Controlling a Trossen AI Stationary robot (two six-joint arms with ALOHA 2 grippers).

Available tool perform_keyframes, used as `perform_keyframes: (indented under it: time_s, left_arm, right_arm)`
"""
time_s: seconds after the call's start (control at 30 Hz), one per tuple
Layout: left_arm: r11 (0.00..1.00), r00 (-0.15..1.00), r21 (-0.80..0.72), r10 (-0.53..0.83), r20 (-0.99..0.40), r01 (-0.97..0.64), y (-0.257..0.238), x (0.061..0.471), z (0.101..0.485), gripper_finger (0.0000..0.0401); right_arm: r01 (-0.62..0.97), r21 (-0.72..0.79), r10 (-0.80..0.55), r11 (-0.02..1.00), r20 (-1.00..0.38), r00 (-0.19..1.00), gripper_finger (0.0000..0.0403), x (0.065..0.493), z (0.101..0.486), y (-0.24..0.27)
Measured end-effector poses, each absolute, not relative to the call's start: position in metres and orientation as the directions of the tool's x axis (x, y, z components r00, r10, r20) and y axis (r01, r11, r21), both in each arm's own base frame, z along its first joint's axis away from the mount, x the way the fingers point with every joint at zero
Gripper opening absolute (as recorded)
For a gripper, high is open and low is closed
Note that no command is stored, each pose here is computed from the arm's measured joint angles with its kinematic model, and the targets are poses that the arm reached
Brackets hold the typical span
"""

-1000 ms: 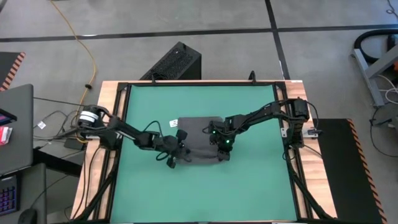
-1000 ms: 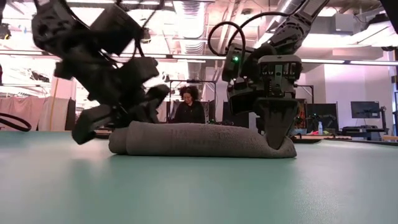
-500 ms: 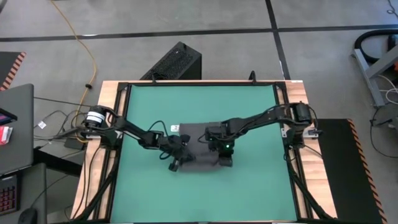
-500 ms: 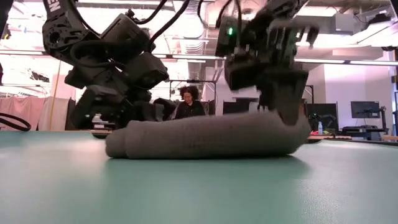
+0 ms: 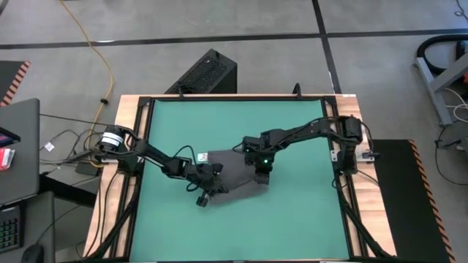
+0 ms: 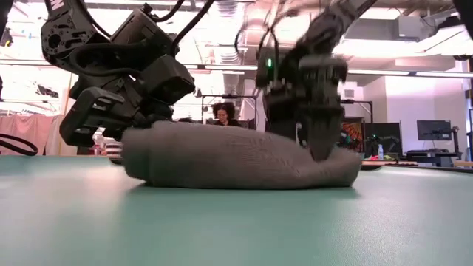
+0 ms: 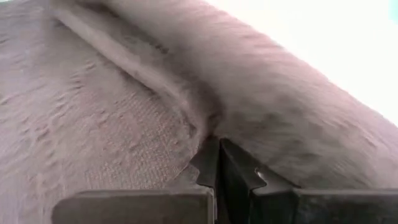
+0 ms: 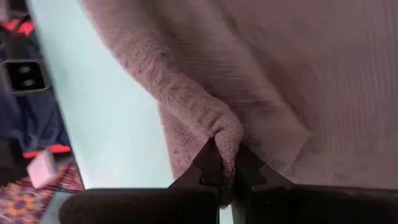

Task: Roll towel
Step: Roll the gray towel

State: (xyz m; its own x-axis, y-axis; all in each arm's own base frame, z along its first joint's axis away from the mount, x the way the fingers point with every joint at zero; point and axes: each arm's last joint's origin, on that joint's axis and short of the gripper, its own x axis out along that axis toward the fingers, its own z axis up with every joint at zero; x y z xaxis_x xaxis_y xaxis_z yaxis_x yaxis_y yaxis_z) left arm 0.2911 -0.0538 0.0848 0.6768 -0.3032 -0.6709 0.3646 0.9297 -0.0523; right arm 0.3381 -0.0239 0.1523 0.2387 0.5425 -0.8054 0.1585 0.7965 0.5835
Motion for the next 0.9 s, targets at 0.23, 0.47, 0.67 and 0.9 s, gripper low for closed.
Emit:
perform_keyframes:
  time_s: [0.23, 0.47, 0.67, 0.9]
  left_arm:
    - [0.932, 0.671, -0.149, -0.343, -0.657, 0.331, -0.055, 0.291, 0.085, 0.0000]
    - [0.898, 0.645, -0.235, -0.432, -0.630, 0.372, -0.072, 0.283, 0.103, 0.0000]
    - [0.954, 0.740, -0.047, -0.261, -0.619, 0.297, -0.082, 0.264, 0.149, 0.0000]
    - [0.934, 0.936, 0.276, -0.131, -0.327, 0.227, -0.120, 0.244, 0.204, 0.0000]
  right_arm:
    - [0.207, 0.588, 0.561, 0.782, -0.808, 0.180, 0.0023, 0.337, 0.123, -0.030]
    - [0.199, 0.604, 0.573, 0.772, -0.796, 0.192, 0.0023, 0.340, 0.116, -0.033]
    - [0.177, 0.588, 0.553, 0.789, -0.806, 0.212, 0.0023, 0.343, 0.115, -0.030]
    - [0.172, 0.584, 0.546, 0.793, -0.807, 0.225, 0.0023, 0.344, 0.114, -0.030]
